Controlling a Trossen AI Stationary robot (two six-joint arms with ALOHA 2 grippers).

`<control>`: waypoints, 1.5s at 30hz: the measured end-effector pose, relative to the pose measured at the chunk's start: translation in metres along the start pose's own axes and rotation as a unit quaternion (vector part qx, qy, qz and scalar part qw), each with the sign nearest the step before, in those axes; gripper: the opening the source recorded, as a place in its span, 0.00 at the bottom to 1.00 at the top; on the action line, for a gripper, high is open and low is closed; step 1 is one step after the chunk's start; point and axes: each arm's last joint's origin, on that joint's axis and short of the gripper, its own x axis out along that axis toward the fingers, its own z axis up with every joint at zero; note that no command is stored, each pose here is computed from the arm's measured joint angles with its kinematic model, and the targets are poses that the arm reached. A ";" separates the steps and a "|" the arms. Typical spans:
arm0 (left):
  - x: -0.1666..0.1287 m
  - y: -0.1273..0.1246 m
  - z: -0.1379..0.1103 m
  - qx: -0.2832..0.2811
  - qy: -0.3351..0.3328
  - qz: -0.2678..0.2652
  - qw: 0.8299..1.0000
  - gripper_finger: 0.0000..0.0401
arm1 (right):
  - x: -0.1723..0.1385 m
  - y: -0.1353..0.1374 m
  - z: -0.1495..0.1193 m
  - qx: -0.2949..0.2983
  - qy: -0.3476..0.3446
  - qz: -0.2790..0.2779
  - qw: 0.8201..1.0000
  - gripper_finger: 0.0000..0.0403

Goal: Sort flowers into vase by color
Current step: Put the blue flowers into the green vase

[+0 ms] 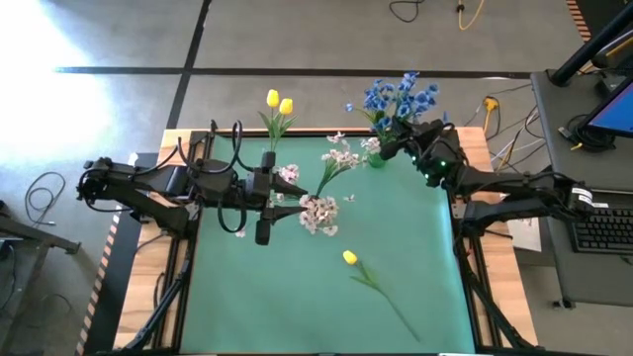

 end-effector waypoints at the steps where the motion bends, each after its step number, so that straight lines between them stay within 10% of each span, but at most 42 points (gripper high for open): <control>1: 0.000 0.000 0.000 0.000 0.000 0.000 1.000 0.37 | 0.000 0.000 0.000 0.000 -0.003 0.000 1.000 0.06; 45: 0.006 -0.001 -0.002 0.005 0.004 0.000 1.000 0.37 | 0.008 0.008 -0.027 -0.022 0.034 0.015 0.999 0.06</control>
